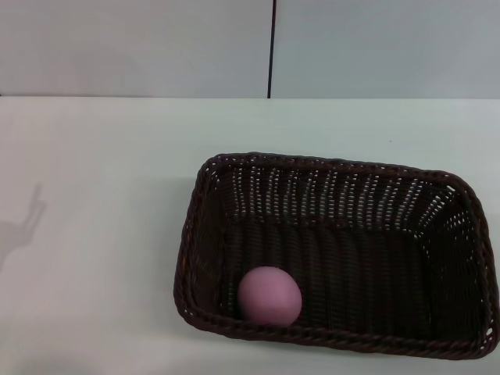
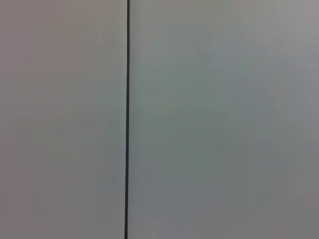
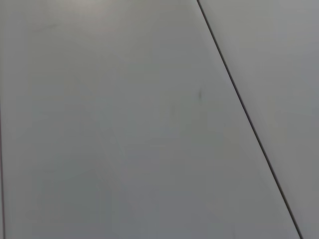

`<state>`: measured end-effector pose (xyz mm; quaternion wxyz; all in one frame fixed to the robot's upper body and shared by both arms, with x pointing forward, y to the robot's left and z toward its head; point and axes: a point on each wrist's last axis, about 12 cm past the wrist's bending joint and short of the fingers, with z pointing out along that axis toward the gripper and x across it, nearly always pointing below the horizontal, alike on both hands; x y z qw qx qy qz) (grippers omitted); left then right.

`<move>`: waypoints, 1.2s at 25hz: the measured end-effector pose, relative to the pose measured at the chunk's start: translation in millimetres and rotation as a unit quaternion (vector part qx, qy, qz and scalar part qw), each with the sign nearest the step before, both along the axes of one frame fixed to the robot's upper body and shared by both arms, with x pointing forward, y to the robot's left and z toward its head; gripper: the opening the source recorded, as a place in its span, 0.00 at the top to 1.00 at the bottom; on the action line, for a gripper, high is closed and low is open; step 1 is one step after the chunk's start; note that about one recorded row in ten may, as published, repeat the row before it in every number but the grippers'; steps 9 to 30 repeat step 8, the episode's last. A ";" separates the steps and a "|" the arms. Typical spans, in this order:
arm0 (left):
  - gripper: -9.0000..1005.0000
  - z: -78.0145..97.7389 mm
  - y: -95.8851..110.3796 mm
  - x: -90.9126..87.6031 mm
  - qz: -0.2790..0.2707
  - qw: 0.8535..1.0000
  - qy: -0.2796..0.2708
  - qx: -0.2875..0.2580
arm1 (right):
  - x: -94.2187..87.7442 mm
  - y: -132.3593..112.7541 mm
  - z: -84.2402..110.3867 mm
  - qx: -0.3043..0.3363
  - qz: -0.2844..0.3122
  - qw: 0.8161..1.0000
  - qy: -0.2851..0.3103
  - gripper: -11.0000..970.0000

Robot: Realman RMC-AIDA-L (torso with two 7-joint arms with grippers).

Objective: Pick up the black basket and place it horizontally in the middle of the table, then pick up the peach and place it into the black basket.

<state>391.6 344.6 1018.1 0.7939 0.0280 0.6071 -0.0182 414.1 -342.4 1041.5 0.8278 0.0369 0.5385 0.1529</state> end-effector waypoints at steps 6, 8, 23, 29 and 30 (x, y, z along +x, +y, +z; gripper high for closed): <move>0.19 0.5 -0.6 2.3 -0.002 1.000 -0.001 0.000 | -2.3 -0.9 -1.7 0.001 -0.004 1.000 0.006 0.36; 0.19 0.5 -0.6 2.3 -0.002 1.000 -0.001 0.000 | -2.3 -0.9 -1.7 0.001 -0.004 1.000 0.006 0.36; 0.19 0.5 -0.6 2.3 -0.002 1.000 -0.001 0.000 | -2.3 -0.9 -1.7 0.001 -0.004 1.000 0.006 0.36; 0.19 0.5 -0.6 2.3 -0.002 1.000 -0.001 0.000 | -2.3 -0.9 -1.7 0.001 -0.004 1.000 0.006 0.36; 0.19 0.5 -0.6 2.3 -0.002 1.000 -0.001 0.000 | -2.3 -0.9 -1.7 0.001 -0.004 1.000 0.006 0.36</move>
